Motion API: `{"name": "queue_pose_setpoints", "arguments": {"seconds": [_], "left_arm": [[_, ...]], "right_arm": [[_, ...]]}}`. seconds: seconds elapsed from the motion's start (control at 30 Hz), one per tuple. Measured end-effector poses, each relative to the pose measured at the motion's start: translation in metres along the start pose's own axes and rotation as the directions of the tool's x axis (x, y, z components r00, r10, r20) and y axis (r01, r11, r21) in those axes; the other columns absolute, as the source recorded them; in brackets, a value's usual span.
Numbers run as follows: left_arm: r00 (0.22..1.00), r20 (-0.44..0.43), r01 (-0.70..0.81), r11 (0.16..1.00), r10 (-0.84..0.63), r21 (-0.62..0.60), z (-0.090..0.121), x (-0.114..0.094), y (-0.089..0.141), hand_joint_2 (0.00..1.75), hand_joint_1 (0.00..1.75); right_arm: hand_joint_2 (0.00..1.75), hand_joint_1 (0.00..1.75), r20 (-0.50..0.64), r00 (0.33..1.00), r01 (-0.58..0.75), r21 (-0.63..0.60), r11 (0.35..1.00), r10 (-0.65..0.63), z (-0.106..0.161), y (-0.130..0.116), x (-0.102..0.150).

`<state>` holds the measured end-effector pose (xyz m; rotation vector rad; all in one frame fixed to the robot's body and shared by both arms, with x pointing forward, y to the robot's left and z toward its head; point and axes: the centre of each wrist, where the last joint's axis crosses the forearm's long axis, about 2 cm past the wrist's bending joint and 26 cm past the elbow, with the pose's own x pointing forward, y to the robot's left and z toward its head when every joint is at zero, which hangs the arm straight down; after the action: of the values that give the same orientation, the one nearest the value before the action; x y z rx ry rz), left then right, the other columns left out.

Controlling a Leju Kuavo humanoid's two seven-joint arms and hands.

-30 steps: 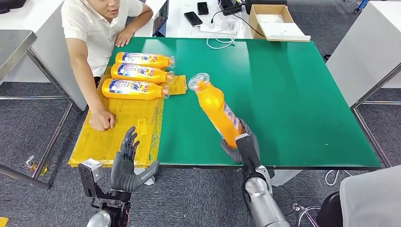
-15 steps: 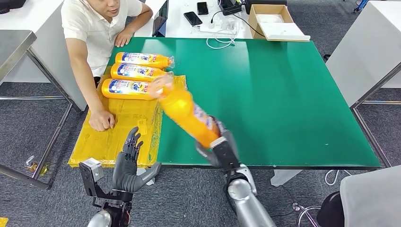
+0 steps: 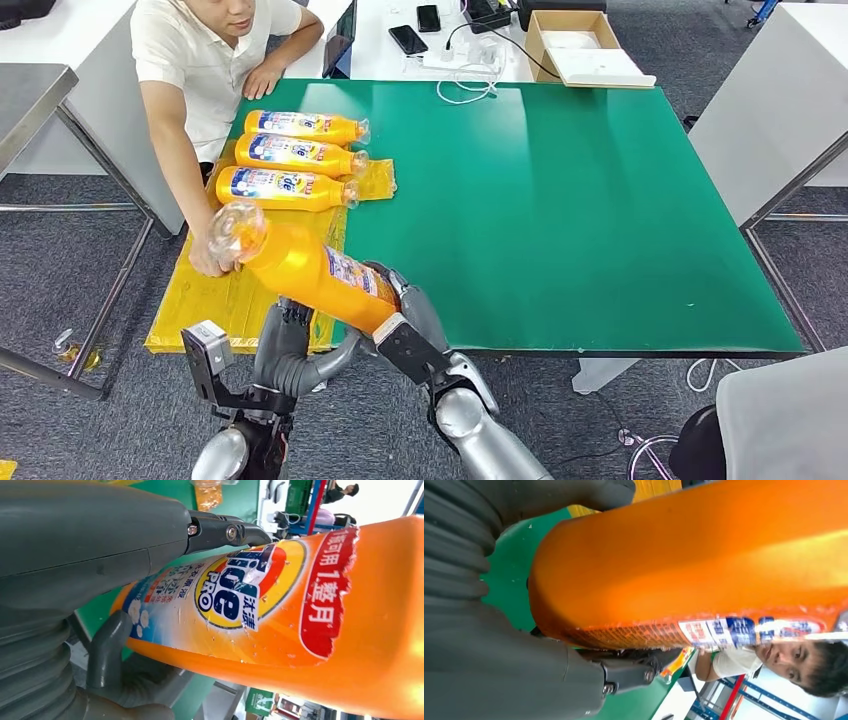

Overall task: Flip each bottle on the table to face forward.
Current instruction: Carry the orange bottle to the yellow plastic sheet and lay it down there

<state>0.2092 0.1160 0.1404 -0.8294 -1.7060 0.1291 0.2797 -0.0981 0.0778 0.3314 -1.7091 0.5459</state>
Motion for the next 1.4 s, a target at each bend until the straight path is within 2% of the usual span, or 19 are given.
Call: {"name": "queue_pose_setpoints", "arguments": {"seconds": [0.33,0.7,1.37,1.4], "left_arm": [[1.000,0.009,-0.001,1.000,0.001,-0.011,-0.004,0.001,0.000,1.75,0.00],[0.994,0.083,-0.075,0.997,0.077,-0.023,-0.010,0.009,0.000,1.75,0.00],[0.988,0.085,-0.132,0.991,0.130,0.017,-0.012,0.012,0.006,1.75,0.00],[0.987,0.086,-0.136,0.990,0.134,0.024,-0.013,0.012,0.006,1.75,0.22]], "right_arm": [[1.75,1.75,-0.002,1.000,-0.007,0.037,0.999,0.007,-0.004,0.001,0.000],[1.75,1.75,-0.031,0.999,-0.007,0.119,0.993,0.011,-0.005,0.014,-0.006],[1.75,1.75,-0.046,0.999,-0.020,0.172,0.985,0.028,-0.002,0.025,-0.010],[1.75,1.75,-0.046,0.998,-0.022,0.178,0.984,0.031,-0.002,0.026,-0.010]]}}
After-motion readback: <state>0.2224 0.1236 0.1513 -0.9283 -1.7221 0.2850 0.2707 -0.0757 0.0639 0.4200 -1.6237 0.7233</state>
